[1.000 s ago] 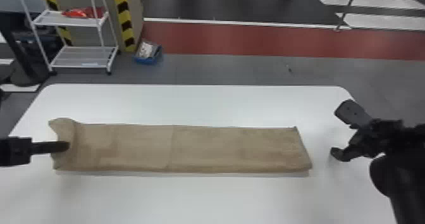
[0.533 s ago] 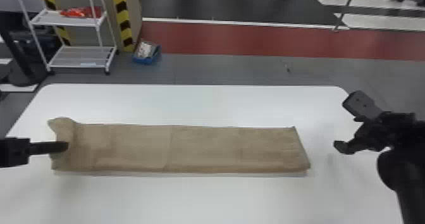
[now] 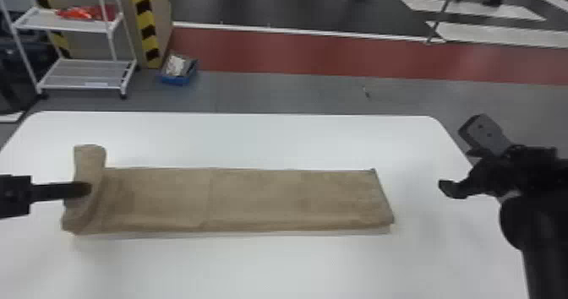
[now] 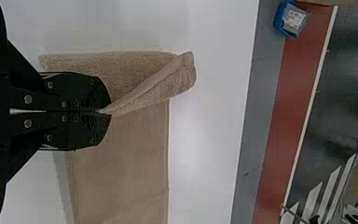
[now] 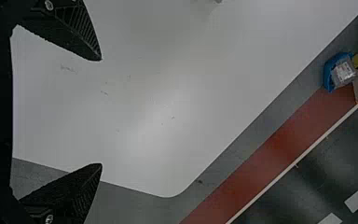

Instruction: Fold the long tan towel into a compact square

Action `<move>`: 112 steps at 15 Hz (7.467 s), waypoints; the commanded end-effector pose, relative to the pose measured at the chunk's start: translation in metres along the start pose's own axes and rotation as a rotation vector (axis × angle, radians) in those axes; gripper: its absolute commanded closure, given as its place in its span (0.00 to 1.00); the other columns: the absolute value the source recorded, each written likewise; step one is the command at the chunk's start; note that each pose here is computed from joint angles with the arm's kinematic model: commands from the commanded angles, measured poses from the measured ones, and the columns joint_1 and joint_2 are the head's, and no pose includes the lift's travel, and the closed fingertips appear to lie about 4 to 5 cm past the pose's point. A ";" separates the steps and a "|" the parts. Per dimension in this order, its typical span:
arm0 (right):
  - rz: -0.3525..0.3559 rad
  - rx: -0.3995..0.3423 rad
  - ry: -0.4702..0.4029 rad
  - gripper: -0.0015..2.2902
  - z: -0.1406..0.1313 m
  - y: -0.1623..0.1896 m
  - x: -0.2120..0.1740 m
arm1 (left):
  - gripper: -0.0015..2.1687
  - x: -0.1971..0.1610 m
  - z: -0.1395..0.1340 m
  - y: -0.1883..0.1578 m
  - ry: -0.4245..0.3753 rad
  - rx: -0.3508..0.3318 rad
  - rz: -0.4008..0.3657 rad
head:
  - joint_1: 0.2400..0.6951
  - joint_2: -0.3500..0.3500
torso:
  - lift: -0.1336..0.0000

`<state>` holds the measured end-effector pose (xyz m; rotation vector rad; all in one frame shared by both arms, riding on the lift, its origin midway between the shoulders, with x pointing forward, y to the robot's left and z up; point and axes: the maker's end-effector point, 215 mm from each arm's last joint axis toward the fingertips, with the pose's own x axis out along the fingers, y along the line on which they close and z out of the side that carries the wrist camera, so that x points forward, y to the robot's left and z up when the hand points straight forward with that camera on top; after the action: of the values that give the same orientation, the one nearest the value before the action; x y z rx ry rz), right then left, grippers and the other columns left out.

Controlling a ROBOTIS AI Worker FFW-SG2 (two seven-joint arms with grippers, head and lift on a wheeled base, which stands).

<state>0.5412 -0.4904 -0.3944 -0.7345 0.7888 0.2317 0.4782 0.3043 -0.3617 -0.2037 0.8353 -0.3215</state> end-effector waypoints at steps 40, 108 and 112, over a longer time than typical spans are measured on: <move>0.109 0.276 -0.072 0.03 -0.005 0.046 -0.033 | 0.02 0.067 -0.018 -0.237 0.044 0.281 -0.168 | 1.00 0.00 | 0.07; 0.427 0.603 0.063 0.18 0.170 0.279 -0.028 | 0.04 0.020 -0.089 -0.095 0.043 -0.001 -0.136 | 1.00 0.56 | 0.07; 0.447 0.593 0.075 0.26 0.171 0.285 -0.020 | 0.04 0.018 -0.088 -0.090 0.039 -0.004 -0.129 | 1.00 0.56 | 0.07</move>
<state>0.4943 -0.1675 -0.4424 -0.0014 1.0211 0.3437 0.4051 0.2073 -0.4051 -0.2560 0.8653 -0.4495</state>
